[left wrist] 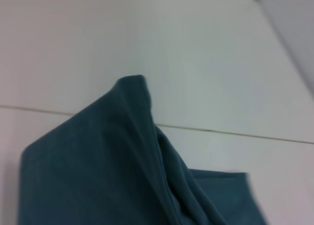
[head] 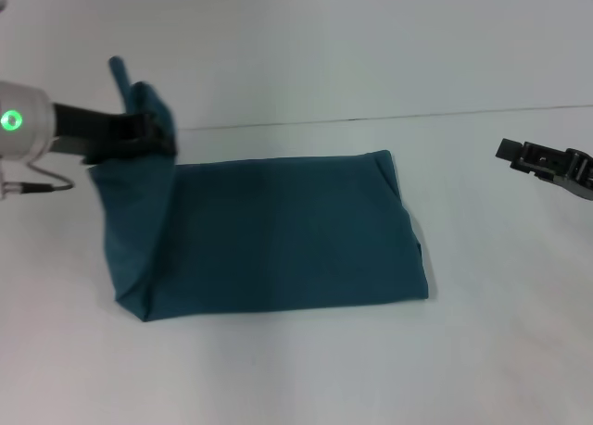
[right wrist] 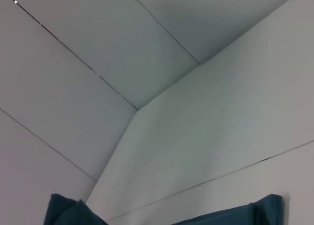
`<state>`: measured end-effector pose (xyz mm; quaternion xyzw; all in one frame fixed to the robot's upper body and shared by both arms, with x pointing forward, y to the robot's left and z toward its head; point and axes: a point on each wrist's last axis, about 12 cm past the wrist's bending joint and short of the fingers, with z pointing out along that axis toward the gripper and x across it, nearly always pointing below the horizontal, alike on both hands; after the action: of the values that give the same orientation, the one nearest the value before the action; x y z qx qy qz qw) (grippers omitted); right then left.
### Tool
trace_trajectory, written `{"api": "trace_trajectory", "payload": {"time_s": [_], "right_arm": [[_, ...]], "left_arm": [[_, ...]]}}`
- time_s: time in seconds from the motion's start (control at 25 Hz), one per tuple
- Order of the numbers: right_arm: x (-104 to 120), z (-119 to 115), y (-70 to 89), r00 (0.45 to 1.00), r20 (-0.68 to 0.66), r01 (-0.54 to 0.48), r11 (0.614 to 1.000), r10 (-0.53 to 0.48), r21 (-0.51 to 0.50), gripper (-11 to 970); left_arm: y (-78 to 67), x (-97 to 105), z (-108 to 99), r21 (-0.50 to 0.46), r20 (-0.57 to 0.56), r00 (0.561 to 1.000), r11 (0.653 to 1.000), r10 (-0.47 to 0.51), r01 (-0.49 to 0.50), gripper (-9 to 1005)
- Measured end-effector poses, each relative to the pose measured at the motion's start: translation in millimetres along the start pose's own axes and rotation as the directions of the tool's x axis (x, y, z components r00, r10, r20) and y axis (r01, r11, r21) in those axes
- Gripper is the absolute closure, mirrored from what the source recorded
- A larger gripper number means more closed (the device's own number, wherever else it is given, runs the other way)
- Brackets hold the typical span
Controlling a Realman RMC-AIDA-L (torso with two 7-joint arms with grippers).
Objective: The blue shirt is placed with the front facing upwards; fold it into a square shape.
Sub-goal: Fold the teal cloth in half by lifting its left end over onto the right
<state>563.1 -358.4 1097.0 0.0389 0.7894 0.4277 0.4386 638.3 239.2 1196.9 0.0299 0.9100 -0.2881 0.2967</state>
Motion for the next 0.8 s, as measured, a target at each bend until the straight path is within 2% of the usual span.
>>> {"api": "trace_trajectory", "payload": {"time_s": [0.04,0.08,0.36,0.64,0.72,0.76,0.8], "right_arm": [[0,0,0.0,1.000,0.000,0.000,1.000,0.000,0.000,394],[0,0,-0.3,1.000,0.000,-0.001,1.000,0.001,0.001,394],[1,0,-1.1,1.000,-0.003,-0.002,1.000,0.002,0.006,394],[1,1,-0.9,1.000,-0.005,0.001,1.000,-0.001,0.008,394],[1,1,-0.9,1.000,-0.005,0.000,1.000,0.000,0.008,394],[1,1,-1.0,1.000,-0.005,0.000,1.000,0.000,0.008,394],[1,1,-1.0,1.000,-0.005,0.000,1.000,0.000,0.008,394]], "left_arm": [[0.0,0,0,0.000,0.000,1.000,1.000,0.000,0.000,937],[-16.2,-1,6,0.060,-0.004,1.000,0.998,0.025,-0.025,937],[-51.1,5,34,0.166,-0.037,0.996,0.983,0.080,-0.073,938],[-66.7,13,63,0.212,-0.046,0.995,0.974,0.085,-0.074,937],[-66.7,13,63,0.212,-0.046,0.995,0.974,0.085,-0.074,936],[-69.8,16,76,0.231,-0.050,0.996,0.971,0.073,-0.059,936],[-70.3,17,78,0.234,-0.048,0.996,0.970,0.070,-0.057,932]]}}
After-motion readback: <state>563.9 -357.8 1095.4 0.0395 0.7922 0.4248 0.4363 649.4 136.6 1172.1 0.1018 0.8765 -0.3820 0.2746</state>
